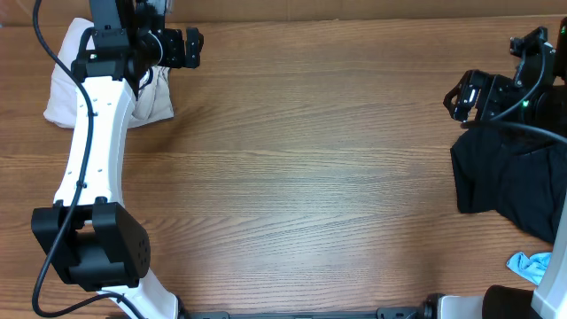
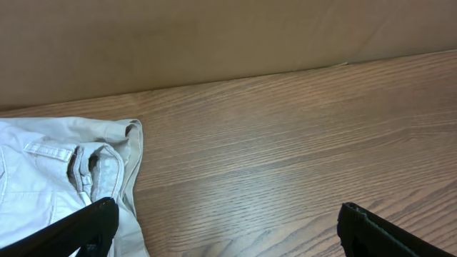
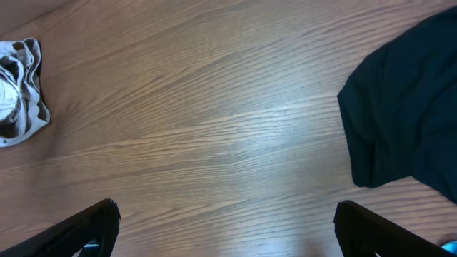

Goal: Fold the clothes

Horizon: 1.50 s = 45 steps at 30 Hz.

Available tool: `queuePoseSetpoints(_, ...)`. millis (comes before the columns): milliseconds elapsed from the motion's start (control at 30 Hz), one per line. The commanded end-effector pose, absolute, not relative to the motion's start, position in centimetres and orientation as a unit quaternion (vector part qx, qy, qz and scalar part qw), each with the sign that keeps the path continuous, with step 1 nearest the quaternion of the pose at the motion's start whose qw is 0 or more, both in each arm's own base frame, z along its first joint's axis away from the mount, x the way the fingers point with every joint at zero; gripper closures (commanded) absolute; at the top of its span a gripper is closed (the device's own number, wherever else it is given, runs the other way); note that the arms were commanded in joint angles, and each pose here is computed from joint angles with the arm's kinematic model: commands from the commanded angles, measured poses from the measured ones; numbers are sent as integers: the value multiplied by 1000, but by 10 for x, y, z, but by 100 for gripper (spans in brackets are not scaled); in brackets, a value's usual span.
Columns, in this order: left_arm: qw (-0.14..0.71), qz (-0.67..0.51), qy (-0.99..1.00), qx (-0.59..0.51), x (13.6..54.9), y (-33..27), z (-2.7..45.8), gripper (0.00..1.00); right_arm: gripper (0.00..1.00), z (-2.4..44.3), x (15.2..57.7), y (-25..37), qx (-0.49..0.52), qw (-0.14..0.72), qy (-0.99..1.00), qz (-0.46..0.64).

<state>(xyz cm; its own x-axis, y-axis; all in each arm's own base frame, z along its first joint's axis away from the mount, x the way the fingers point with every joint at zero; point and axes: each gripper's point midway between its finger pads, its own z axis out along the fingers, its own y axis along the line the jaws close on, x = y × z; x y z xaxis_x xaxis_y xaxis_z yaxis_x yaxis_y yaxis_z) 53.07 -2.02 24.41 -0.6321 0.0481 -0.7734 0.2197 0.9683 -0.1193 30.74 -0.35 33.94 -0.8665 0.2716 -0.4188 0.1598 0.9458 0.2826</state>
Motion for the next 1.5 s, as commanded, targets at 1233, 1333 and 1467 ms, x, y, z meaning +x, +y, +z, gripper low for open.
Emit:
queuePoseSetpoints(1233,424,-102,896,86,532,-20,244,0,0,241,250,55,-48,628,763,142)
queuePoseSetpoints(1333,424,-103,896,86,531,-20,244,0,0,219,246,54,-46,636,757,144)
queuePoseSetpoints(1467,424,-103,896,86,531,-20,244,0,0,198,246,52,-44,644,750,142)
